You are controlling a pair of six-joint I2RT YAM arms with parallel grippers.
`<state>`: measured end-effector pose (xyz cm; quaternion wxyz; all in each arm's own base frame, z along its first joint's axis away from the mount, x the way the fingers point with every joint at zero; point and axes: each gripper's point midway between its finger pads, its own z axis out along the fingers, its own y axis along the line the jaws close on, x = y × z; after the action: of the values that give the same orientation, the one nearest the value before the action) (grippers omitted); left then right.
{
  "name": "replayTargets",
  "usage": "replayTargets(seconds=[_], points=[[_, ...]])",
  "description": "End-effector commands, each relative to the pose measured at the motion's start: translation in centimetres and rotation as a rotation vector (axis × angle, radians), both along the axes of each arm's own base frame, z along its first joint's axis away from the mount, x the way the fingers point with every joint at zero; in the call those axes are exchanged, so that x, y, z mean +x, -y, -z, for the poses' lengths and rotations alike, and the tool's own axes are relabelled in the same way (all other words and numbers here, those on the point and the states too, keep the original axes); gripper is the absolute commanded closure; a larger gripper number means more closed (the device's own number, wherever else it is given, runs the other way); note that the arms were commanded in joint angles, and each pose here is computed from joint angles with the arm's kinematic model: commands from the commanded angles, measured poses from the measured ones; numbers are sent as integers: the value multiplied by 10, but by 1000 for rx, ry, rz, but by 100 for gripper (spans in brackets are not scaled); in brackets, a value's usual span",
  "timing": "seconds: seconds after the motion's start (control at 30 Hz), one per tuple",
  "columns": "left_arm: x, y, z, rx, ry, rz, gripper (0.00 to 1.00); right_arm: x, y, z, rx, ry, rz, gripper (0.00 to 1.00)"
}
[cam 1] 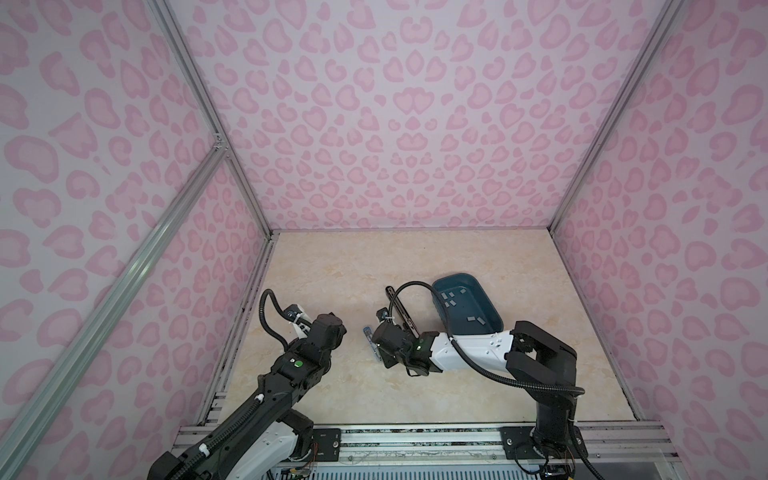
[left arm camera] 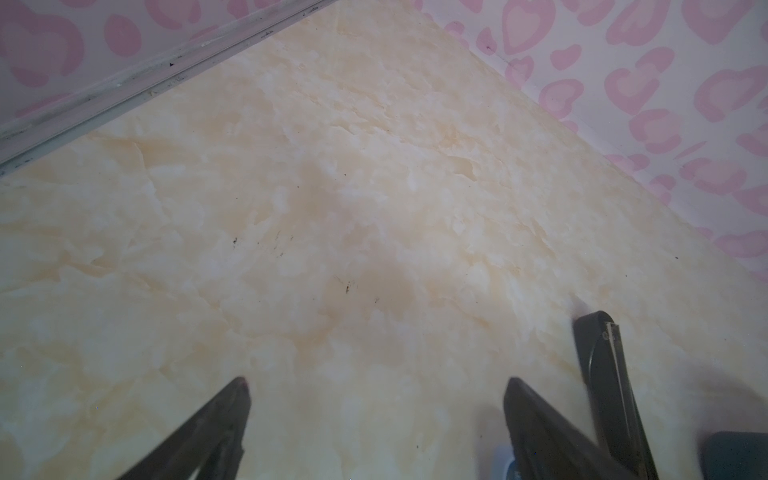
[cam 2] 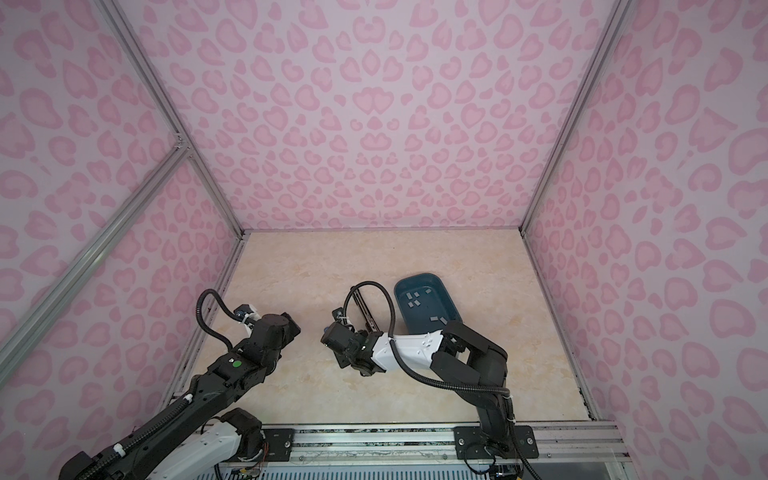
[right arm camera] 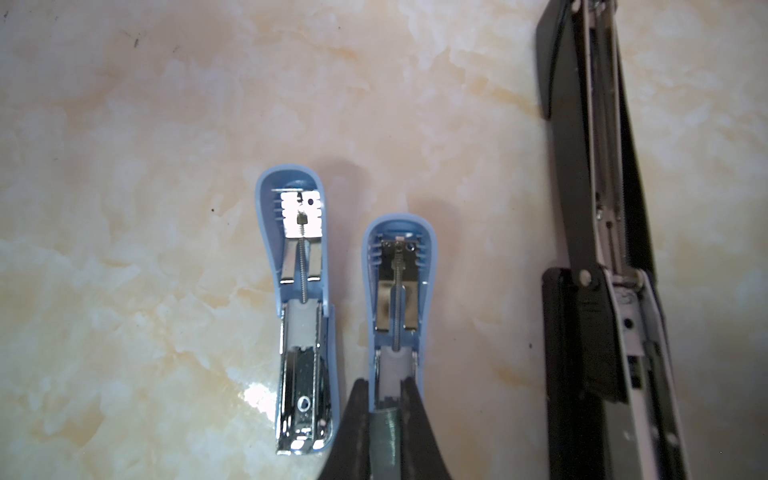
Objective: Load the staples into the stapler
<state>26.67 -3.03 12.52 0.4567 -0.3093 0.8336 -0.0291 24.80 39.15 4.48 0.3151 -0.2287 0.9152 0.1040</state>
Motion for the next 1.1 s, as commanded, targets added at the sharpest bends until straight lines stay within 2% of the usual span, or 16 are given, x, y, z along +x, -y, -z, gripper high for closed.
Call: replayTargets(seconds=[0.0, 1.07], points=[[3, 0, -3, -4, 18, -6, 4, 1, 4, 2, -19, 11, 12, 89], [4, 1, -1, 0, 8, 0, 4, -2, 3, 10, -30, -14, 5, 90]])
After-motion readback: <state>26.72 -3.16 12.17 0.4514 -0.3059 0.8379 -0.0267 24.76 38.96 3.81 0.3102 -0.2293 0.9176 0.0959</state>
